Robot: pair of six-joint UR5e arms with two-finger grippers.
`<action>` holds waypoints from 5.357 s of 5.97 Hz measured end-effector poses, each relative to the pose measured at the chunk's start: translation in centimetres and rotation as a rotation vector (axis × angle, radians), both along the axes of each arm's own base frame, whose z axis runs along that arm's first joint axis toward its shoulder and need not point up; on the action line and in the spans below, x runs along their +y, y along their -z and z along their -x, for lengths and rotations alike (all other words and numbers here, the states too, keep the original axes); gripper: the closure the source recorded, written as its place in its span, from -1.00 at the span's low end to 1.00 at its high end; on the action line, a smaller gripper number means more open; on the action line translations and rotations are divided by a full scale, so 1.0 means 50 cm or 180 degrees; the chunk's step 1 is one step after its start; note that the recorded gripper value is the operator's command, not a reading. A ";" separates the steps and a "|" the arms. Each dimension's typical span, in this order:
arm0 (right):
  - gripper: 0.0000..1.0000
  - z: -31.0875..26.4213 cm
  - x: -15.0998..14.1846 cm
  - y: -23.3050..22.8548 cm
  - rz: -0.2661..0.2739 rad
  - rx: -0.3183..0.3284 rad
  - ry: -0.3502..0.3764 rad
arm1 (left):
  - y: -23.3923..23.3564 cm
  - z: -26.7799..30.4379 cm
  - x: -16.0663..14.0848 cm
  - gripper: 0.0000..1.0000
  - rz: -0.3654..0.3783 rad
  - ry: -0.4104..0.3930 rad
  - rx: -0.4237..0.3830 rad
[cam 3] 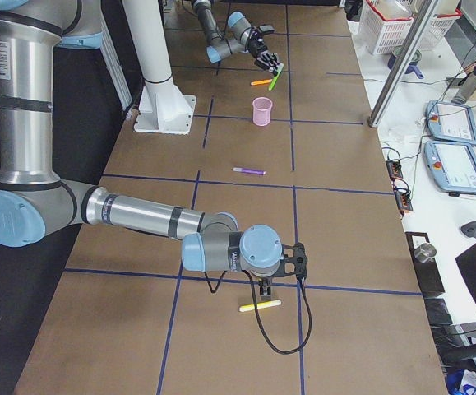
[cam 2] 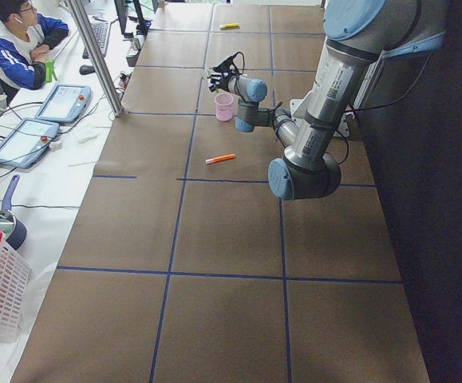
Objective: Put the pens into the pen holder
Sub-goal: 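Lift the green highlighter with the left gripper and carry it over the pink cup, then lower the green highlighter into the pink cup and open the left gripper, then withdraw the left gripper away from the cup and hold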
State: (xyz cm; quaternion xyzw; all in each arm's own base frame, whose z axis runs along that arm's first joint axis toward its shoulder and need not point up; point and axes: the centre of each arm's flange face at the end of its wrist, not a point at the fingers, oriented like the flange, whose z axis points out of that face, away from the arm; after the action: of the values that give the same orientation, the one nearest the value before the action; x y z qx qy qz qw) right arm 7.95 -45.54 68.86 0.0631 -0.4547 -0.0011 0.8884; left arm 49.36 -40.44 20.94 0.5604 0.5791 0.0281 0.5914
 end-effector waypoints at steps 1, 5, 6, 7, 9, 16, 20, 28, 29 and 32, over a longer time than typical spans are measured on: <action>-1.00 0.000 0.000 0.000 0.0002 -0.0011 0.0001 | -0.006 -0.031 0.019 1.00 0.0013 -0.0033 0.0010; -1.00 0.001 0.004 -0.002 0.0010 -0.0017 0.0002 | -0.038 -0.121 0.015 0.33 0.0117 -0.0023 -0.0162; -1.00 0.002 0.005 -0.002 0.0012 -0.0040 0.0004 | -0.046 -0.127 0.019 0.33 0.0128 -0.0028 -0.0185; -1.00 0.003 0.006 -0.001 0.0014 -0.0074 0.0007 | -0.053 -0.129 0.022 0.19 0.0137 -0.0034 -0.0202; -1.00 0.004 0.007 -0.001 0.0015 -0.0092 0.0009 | -0.053 -0.130 0.026 -0.99 0.0139 -0.0057 -0.0198; -1.00 0.068 -0.008 -0.040 -0.0035 0.0326 0.0318 | 0.036 0.104 -0.081 -1.00 0.0676 -0.0170 -0.1141; -1.00 0.096 -0.083 -0.219 -0.0350 0.0516 0.0629 | -0.121 0.338 -0.152 -1.00 0.1163 -0.0708 -0.1516; -0.90 0.205 -0.106 -0.239 -0.0330 0.0553 0.0821 | -0.166 0.361 -0.151 -1.00 0.1261 -0.0766 -0.1574; -0.78 0.210 -0.106 -0.240 -0.0326 0.0562 0.0837 | -0.169 0.361 -0.151 -1.00 0.1240 -0.0766 -0.1595; 0.09 0.222 -0.106 -0.240 -0.0324 0.0564 0.0876 | -0.183 0.365 -0.148 -1.00 0.1208 -0.0768 -0.1659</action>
State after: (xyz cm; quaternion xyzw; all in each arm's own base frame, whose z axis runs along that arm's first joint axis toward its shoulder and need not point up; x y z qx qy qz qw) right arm -3.16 -50.83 80.84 0.0448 -0.3784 -0.1513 0.9121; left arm 31.13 -47.86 30.08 0.3419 0.4656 0.1318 0.8056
